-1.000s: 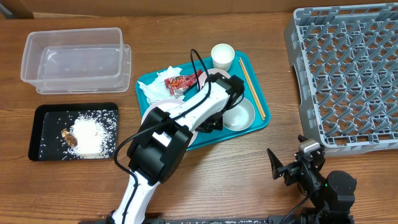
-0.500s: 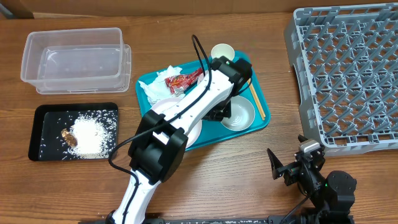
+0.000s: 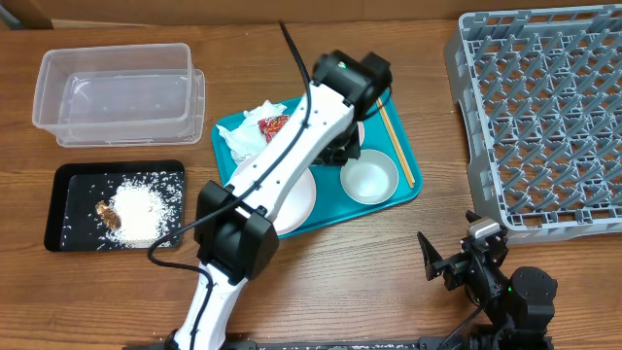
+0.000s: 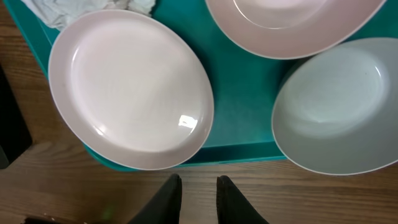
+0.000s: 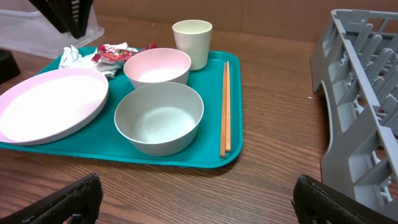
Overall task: Sort waste into correct bins and load items into the dishwasher
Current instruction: 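Lower the plate onto the teal tray and release it, then grasp the red snack wrapper on the tray with the left gripper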
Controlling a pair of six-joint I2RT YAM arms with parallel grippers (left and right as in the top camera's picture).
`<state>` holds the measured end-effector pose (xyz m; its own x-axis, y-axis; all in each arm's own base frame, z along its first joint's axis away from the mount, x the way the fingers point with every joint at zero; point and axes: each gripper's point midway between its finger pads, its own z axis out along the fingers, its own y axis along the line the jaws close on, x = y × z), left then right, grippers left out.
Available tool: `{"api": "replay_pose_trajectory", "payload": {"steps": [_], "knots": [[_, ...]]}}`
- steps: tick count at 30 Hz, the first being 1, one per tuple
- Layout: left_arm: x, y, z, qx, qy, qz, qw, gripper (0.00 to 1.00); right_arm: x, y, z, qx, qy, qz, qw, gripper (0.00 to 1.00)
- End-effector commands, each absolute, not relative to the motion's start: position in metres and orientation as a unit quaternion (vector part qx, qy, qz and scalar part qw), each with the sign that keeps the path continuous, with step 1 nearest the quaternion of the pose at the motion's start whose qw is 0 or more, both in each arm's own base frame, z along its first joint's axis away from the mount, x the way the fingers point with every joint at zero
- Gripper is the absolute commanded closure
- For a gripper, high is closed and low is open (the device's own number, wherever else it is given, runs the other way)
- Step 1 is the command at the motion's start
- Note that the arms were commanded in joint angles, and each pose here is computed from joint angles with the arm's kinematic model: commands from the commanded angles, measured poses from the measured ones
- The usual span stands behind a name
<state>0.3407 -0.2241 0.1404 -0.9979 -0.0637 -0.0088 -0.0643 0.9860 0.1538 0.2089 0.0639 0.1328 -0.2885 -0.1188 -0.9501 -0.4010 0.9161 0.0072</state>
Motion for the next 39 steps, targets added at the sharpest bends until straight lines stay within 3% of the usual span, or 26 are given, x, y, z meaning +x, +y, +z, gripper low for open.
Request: {"api": "replay_pose_trajectory", "payload": {"steps": [1,4,6,7,8,9,19,22,24,39], "knots": [[0.347,-0.215,0.172,-0.056,0.997,0.043,0.031,0.69,0.209,0.065,0.132,-0.167,0.791,0.122,0.576,0.00],[0.352,-0.202,0.187,-0.073,0.996,0.032,0.046,0.65,0.209,0.065,0.132,-0.166,0.791,0.122,0.576,0.00],[0.358,-0.190,0.198,-0.093,0.993,0.028,0.062,0.55,0.209,0.065,0.132,-0.166,0.791,0.122,0.576,0.00],[0.361,-0.184,0.202,-0.102,0.992,0.025,0.070,0.41,0.209,0.065,0.132,-0.166,0.791,0.122,0.576,0.00],[0.365,-0.178,0.207,-0.111,0.991,0.020,0.077,0.09,0.209,0.065,0.132,-0.167,0.791,0.122,0.576,0.00],[0.370,-0.172,0.209,-0.120,0.989,0.017,0.084,0.00,0.209,0.065,0.132,-0.166,0.791,0.122,0.576,0.00],[0.420,-0.123,0.201,-0.223,0.967,0.004,0.122,0.02,0.209,0.065,0.132,-0.166,0.791,0.122,0.576,0.00],[0.429,-0.120,0.191,-0.251,0.960,0.004,0.119,0.19,0.209,0.065,0.132,-0.166,0.791,0.122,0.576,0.00],[0.434,-0.119,0.181,-0.259,0.959,0.007,0.114,0.25,0.209,0.065,0.132,-0.167,0.791,0.122,0.576,0.00],[0.454,-0.119,0.089,-0.272,0.960,0.046,0.049,0.23,0.209,0.065,0.132,-0.166,0.791,0.122,0.576,0.00]]}}
